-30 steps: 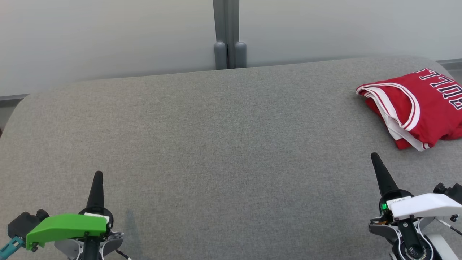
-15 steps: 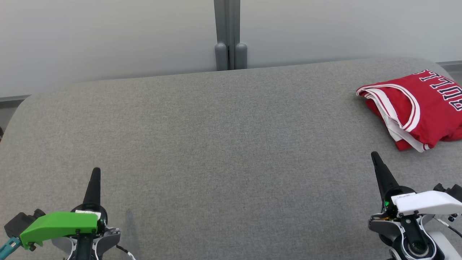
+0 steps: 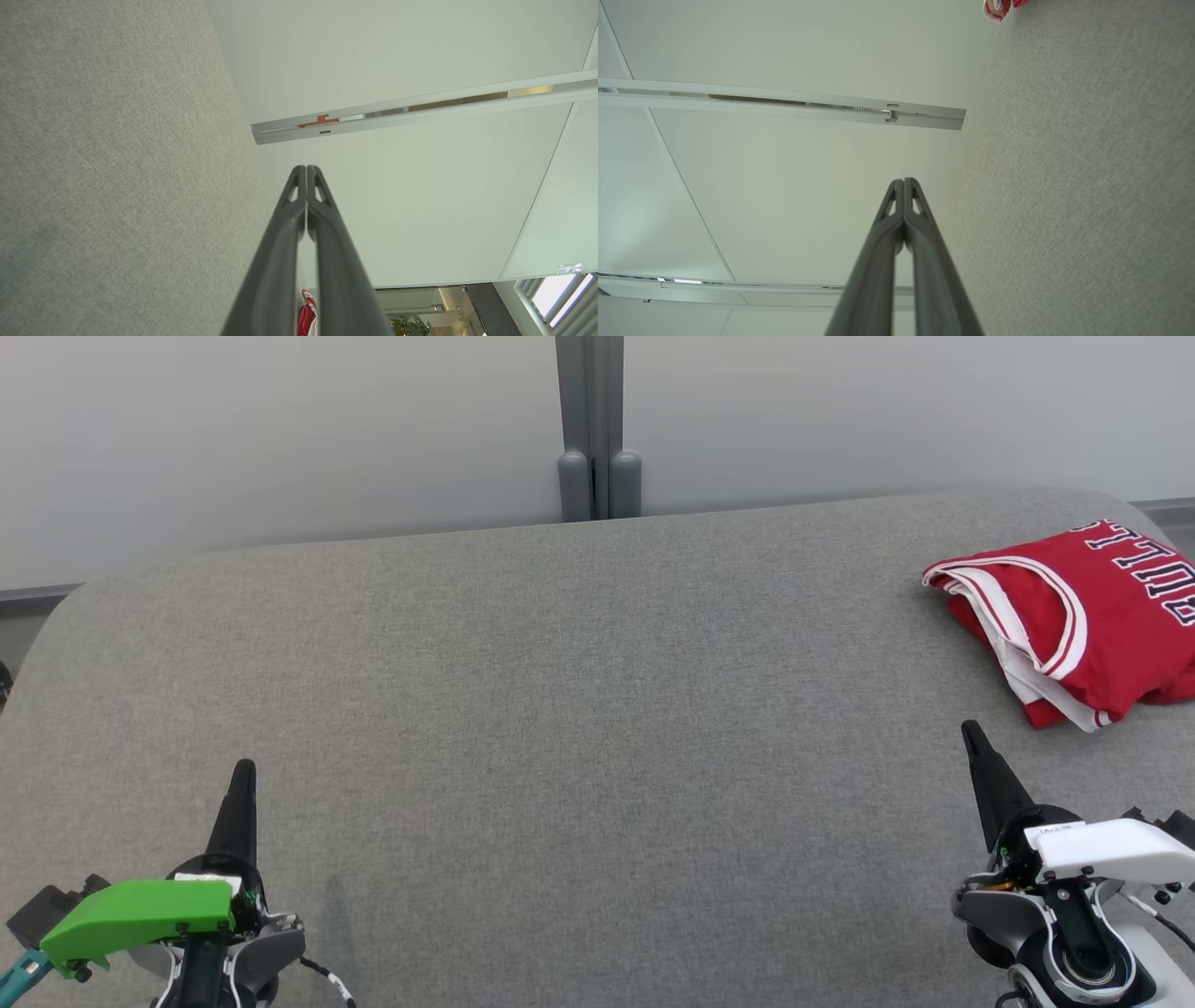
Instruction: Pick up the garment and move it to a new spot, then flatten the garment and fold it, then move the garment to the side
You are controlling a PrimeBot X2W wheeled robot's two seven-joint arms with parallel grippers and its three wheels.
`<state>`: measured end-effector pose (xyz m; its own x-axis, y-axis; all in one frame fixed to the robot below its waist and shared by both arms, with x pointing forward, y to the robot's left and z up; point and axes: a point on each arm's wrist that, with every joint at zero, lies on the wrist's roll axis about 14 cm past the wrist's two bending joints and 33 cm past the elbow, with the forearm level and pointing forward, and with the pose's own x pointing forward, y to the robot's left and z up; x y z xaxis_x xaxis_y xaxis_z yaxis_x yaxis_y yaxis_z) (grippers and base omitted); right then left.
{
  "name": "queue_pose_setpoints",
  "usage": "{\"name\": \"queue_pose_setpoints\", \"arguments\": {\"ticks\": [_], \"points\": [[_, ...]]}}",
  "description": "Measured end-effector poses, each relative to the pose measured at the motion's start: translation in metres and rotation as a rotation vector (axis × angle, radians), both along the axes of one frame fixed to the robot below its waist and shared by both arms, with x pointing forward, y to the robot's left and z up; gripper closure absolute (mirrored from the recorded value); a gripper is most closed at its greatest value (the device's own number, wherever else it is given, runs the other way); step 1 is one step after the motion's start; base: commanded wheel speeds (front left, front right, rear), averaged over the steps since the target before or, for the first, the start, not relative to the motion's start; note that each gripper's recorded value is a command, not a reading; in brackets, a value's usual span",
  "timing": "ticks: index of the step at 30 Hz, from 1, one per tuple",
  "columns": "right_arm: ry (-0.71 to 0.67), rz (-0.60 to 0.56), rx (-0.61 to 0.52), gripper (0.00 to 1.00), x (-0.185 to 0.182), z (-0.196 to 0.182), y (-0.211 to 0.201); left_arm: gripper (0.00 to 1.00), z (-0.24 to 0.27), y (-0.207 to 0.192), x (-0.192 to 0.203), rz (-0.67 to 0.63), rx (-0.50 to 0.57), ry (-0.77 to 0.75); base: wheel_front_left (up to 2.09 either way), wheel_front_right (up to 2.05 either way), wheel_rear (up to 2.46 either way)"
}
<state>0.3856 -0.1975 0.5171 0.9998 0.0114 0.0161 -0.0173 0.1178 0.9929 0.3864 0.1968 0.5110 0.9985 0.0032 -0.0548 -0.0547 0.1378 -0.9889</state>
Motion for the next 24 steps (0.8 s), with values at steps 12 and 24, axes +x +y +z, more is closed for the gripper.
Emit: {"name": "queue_pose_setpoints", "arguments": {"ticks": [12, 24], "points": [[0.011, -0.006, 0.078, 1.00, 0.003, 0.001, -0.002, 1.00, 0.007, 0.002, 0.001, -0.001, -0.089, -0.027, 0.00, 0.00, 0.00], [0.020, -0.009, 0.121, 1.00, 0.004, 0.002, -0.003, 1.00, 0.013, 0.003, 0.003, 0.001, -0.140, -0.046, 0.00, 0.00, 0.00]]}}
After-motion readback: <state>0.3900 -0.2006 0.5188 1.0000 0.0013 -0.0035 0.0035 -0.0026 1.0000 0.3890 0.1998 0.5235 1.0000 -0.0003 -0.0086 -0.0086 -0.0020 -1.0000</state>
